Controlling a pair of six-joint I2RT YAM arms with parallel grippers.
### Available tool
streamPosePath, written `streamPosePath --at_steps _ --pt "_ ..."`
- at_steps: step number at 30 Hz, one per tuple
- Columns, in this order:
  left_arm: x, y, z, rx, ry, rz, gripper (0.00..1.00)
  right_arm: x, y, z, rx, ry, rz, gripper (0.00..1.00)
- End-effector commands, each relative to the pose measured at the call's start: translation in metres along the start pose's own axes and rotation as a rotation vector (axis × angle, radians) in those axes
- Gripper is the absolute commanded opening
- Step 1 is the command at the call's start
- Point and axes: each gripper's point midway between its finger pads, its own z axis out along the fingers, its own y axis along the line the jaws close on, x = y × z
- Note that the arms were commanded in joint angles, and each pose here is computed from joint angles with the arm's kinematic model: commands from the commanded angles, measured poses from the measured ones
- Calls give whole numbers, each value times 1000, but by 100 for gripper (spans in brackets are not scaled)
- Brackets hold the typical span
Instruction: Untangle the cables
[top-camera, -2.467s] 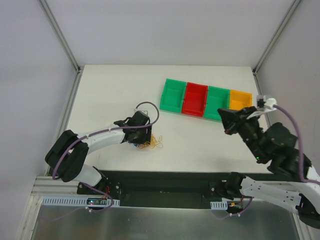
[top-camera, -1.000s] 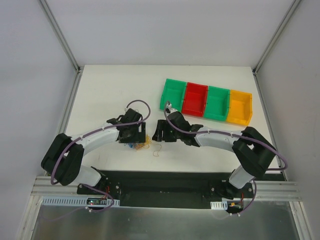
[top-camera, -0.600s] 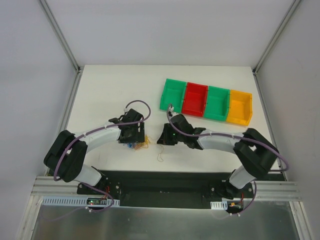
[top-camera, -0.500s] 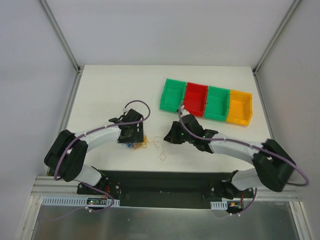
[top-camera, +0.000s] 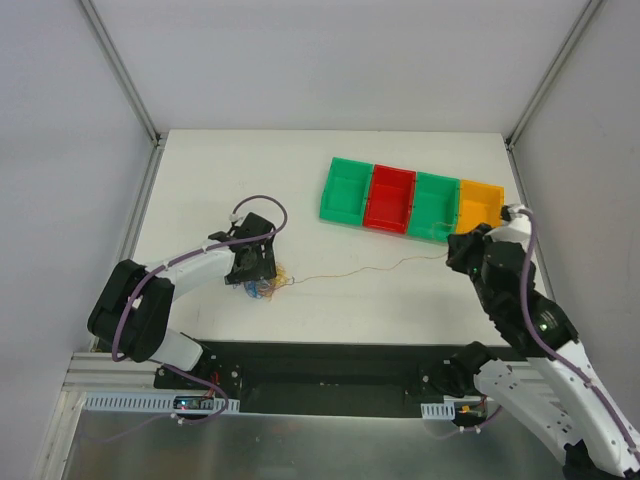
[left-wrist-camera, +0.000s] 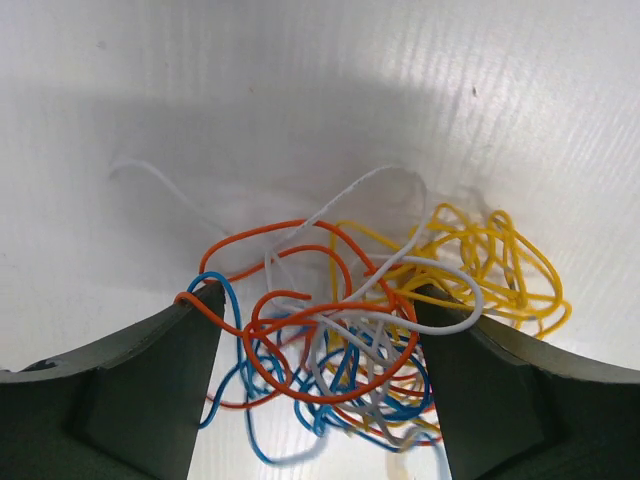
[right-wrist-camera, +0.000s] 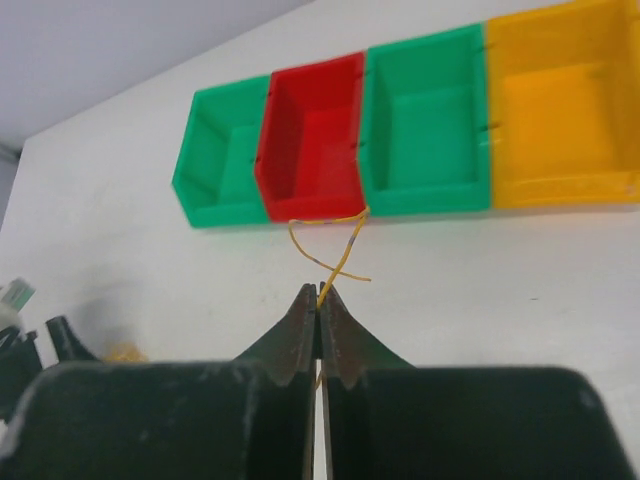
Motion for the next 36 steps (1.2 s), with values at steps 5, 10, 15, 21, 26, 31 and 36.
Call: streamPosePath --at_steps 5,10,15,21,26,31,36 --pt "8 19 0 -37 49 -62 76 -94 -69 -85 274 -268 -100 0" --pt "5 23 -2 -47 35 -76 76 -126 -80 -119 296 -385 -68 0" --pt "-6 25 -9 -42 -1 -91 76 -143 -80 -131 300 -422 -94 0" --pt "-13 35 -18 -38 -38 -122 76 -177 -103 -172 413 -532 -111 0" --pt "-19 30 -29 10 -62 -128 77 -176 -88 -171 297 -536 -95 0" --pt "-51 6 -76 186 -180 -85 86 -149 -58 -129 189 -406 -148 0" --pt "-83 -18 -142 378 -313 -9 96 -122 -22 -89 74 -265 -196 0"
